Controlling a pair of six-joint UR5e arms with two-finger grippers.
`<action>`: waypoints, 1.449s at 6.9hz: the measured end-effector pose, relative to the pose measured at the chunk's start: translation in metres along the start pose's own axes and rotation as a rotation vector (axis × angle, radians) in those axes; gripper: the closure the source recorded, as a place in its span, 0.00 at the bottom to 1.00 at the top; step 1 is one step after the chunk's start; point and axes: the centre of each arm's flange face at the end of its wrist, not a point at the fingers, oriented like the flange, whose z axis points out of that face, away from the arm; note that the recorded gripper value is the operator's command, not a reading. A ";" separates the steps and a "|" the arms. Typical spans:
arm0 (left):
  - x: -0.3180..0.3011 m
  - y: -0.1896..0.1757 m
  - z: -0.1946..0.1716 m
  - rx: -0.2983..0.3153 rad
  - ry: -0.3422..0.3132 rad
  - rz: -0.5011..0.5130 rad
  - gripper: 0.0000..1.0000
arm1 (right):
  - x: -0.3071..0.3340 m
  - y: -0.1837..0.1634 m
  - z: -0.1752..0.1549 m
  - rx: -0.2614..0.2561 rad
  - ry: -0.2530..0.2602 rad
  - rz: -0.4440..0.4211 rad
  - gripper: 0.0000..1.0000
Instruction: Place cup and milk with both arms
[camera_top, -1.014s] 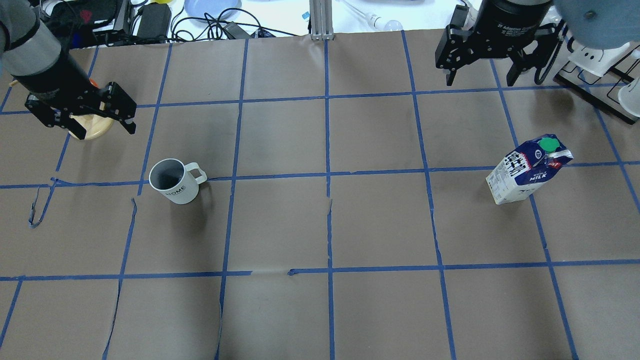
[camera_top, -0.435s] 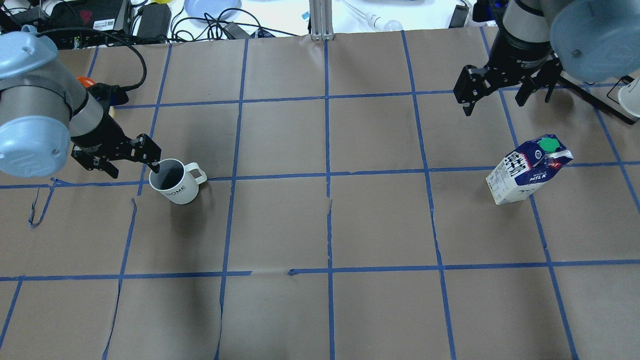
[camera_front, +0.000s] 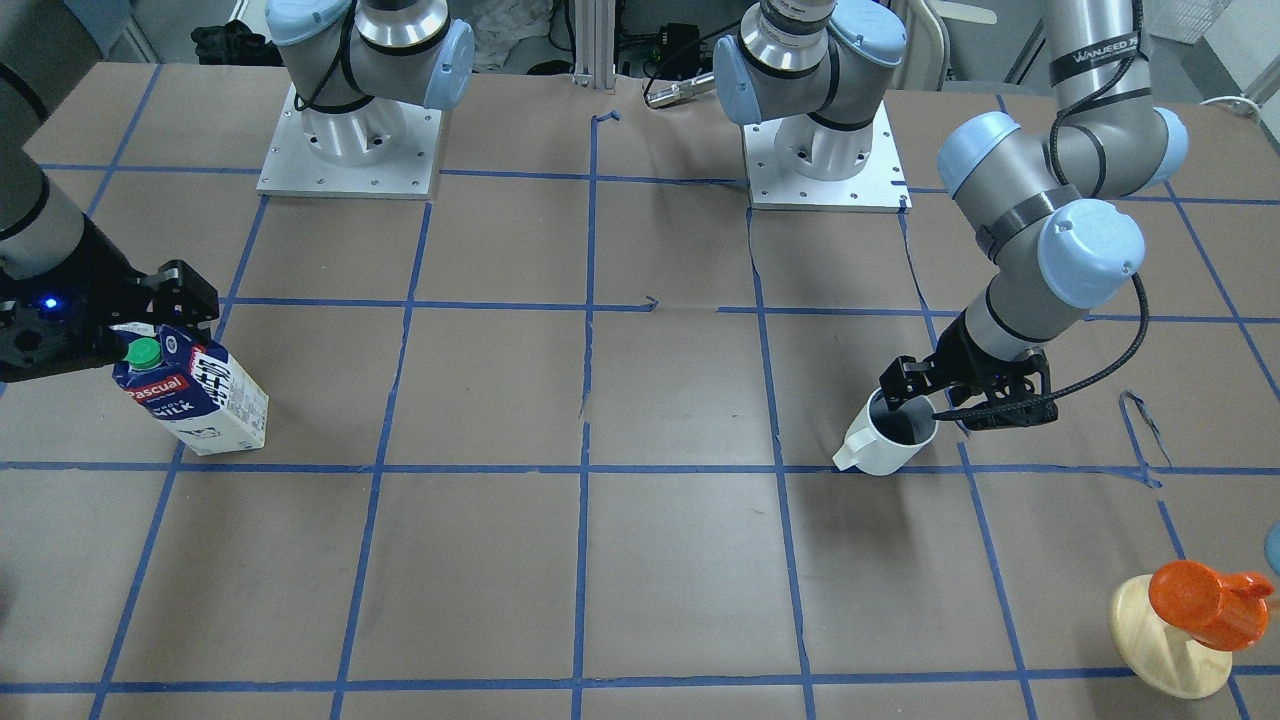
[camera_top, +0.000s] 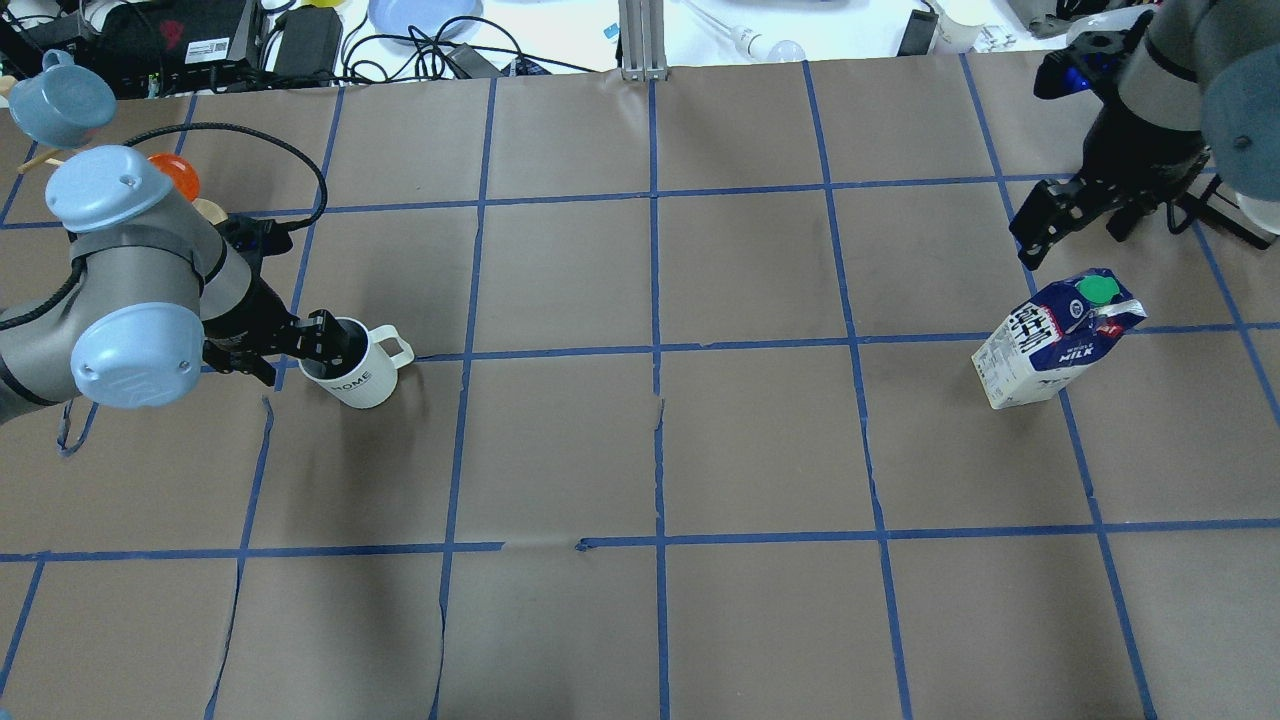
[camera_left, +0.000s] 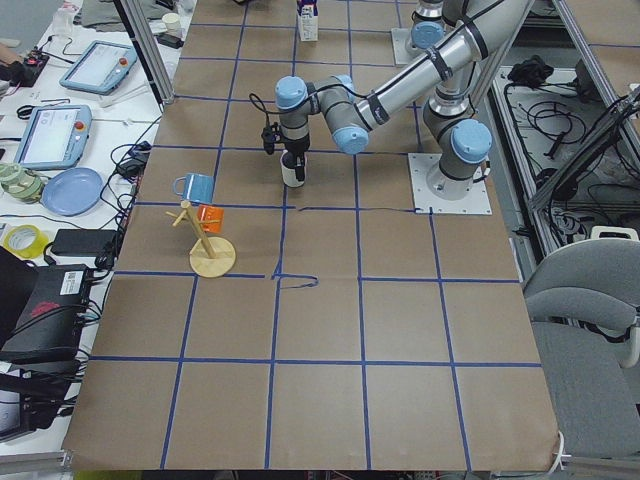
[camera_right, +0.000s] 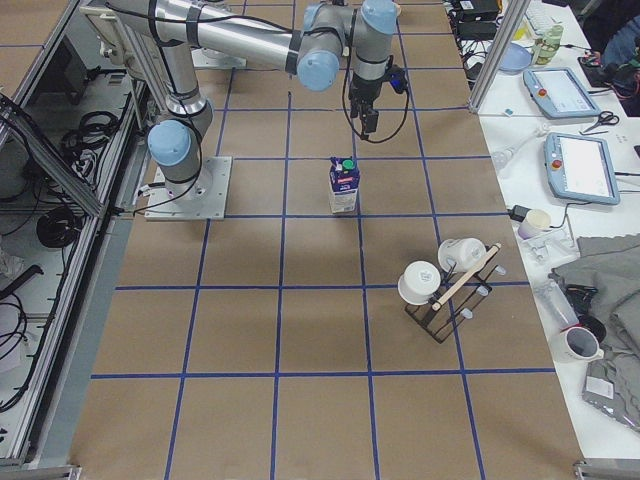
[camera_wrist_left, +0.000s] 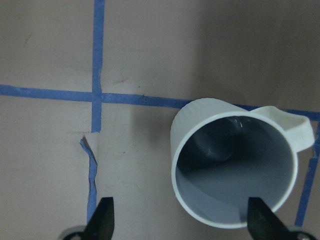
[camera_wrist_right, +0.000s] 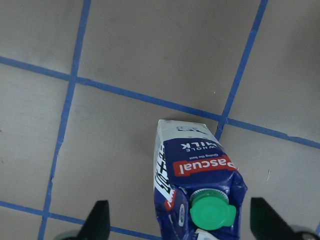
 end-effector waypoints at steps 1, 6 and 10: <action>0.001 0.002 0.009 -0.006 0.006 0.000 1.00 | 0.010 0.006 0.015 -0.015 -0.011 -0.012 0.00; 0.050 -0.015 -0.025 0.105 0.092 -0.133 1.00 | 0.016 0.021 0.081 -0.040 -0.019 -0.007 0.74; 0.254 0.022 -0.025 0.094 0.158 -0.158 1.00 | 0.024 0.009 0.056 0.006 0.001 0.012 0.84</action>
